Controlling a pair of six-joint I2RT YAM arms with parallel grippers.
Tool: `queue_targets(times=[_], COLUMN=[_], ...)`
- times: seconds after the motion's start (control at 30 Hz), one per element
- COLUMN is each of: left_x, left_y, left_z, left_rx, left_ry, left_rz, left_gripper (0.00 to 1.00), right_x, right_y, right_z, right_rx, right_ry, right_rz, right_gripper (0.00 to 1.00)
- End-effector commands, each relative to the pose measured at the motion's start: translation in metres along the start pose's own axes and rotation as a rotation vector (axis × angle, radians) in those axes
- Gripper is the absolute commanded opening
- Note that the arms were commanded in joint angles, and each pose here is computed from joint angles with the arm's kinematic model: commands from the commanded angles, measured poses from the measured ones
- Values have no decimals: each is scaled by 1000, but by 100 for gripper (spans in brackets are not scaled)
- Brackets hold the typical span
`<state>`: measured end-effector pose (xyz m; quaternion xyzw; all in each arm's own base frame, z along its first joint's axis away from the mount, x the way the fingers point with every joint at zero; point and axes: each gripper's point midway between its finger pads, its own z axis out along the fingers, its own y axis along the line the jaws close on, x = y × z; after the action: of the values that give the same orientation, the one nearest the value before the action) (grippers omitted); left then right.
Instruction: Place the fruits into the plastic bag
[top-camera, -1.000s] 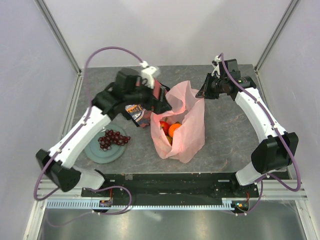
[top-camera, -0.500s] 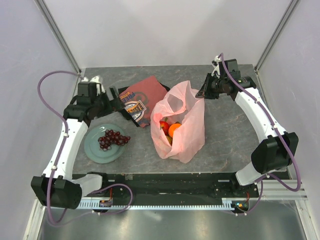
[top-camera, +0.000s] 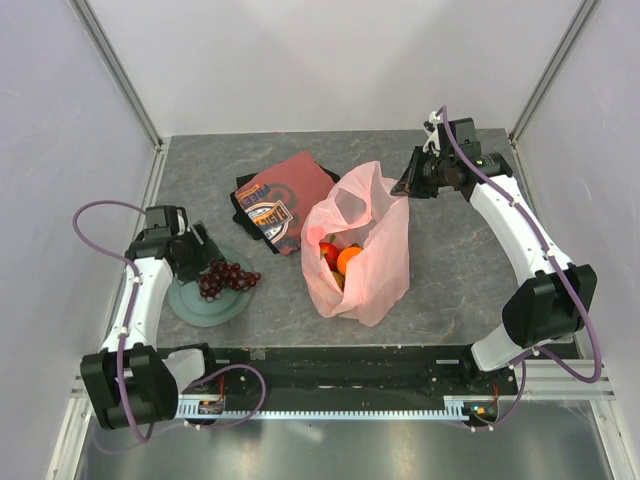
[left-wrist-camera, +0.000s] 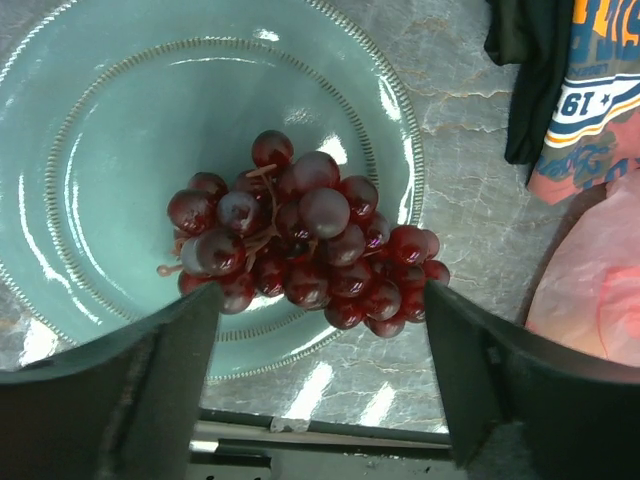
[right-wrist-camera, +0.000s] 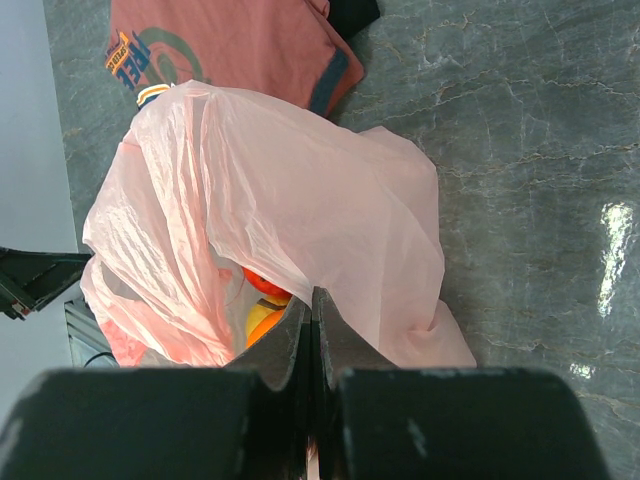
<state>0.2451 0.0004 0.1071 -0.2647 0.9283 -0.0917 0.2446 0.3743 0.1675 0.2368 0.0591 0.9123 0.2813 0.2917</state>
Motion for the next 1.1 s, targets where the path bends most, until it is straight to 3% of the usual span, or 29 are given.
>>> queue_targets(times=[0.0, 0.03, 0.4, 0.87, 1.07], left_x=[-20, -22, -40, -32, -31], left_y=[-13, -13, -9, -5, -7], left_z=[5, 6, 28, 36, 33], left_rx=[62, 60, 17, 5, 18], left_ry=[-49, -52, -44, -10, -12], left_rz=[21, 27, 82, 68, 61], left_gripper=[72, 66, 43, 39, 26], right_x=[-7, -7, -7, -10, -10], right_y=[7, 8, 7, 7, 8], right_z=[-2, -3, -2, -2, -2], right_rx=[-31, -32, -27, -25, -26], right_ry=[-21, -23, -28, -32, -34], right_rz=[-19, -20, -15, -8, -9], right_gripper=[3, 3, 3, 3, 3])
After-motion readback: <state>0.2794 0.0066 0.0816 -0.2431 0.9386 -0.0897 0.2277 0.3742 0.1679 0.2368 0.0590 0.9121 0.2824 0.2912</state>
